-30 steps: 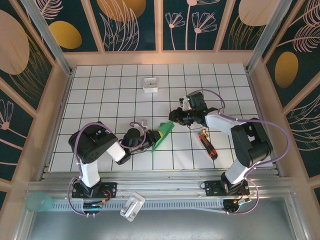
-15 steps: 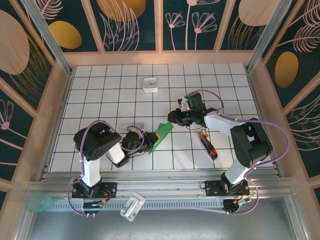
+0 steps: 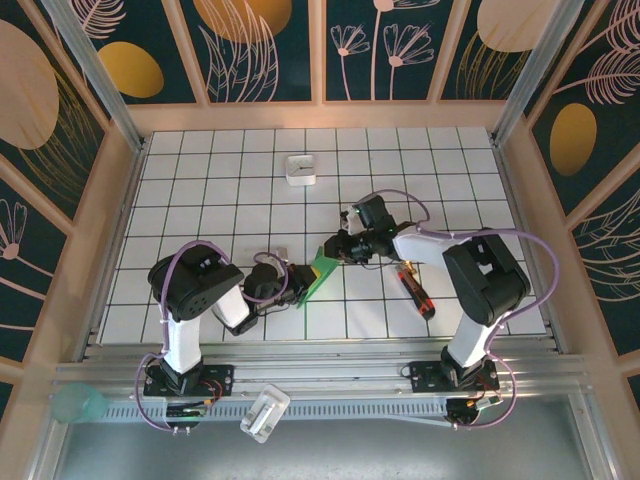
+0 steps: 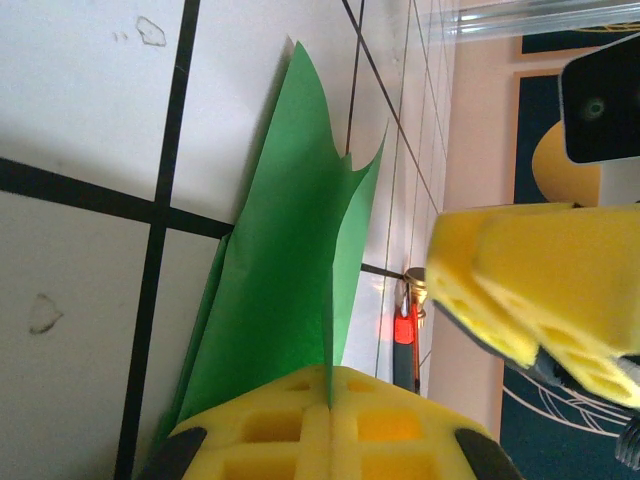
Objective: Fold a paper plane with a square sheet of paper (pick it up from the middle)
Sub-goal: Fold the wing for the fifth time at the center of the table.
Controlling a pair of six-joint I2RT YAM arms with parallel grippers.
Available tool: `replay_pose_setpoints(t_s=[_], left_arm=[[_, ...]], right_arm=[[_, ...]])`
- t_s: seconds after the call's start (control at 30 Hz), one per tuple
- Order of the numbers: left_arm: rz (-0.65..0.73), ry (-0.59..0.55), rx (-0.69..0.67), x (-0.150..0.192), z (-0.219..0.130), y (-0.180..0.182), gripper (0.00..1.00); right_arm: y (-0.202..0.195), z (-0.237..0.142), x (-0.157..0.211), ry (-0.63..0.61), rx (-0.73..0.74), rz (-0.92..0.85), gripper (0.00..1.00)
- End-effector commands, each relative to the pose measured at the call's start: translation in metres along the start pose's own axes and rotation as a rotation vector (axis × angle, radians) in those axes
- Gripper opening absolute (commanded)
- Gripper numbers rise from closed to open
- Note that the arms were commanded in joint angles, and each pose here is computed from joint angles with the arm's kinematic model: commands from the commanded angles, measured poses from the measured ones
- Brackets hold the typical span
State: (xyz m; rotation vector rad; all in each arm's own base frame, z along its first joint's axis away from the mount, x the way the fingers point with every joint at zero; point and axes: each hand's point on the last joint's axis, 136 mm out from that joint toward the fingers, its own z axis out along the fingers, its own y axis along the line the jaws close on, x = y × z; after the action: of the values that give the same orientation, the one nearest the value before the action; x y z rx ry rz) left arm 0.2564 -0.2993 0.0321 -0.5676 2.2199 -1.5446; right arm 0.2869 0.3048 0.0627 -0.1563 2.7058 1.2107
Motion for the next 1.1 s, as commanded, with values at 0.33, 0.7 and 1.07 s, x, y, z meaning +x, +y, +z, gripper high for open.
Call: replay_pose_setpoints(t_s=[0.33, 0.7, 1.07], left_arm=[[-0.015, 0.046, -0.063, 0.009, 0.003, 0.017, 0.00], [-0.032, 0.058, -0.101, 0.011, 0.005, 0.026, 0.00], [-0.051, 0.069, -0.137, 0.013, 0.005, 0.034, 0.04]], right_arm=[[-0.002, 0.018, 0.004, 0.032, 0.015, -0.006, 0.18], [-0.028, 0.019, 0.017, 0.048, 0.106, 0.014, 0.16], [-0.045, 0.019, 0.026, 0.069, 0.172, 0.030, 0.14]])
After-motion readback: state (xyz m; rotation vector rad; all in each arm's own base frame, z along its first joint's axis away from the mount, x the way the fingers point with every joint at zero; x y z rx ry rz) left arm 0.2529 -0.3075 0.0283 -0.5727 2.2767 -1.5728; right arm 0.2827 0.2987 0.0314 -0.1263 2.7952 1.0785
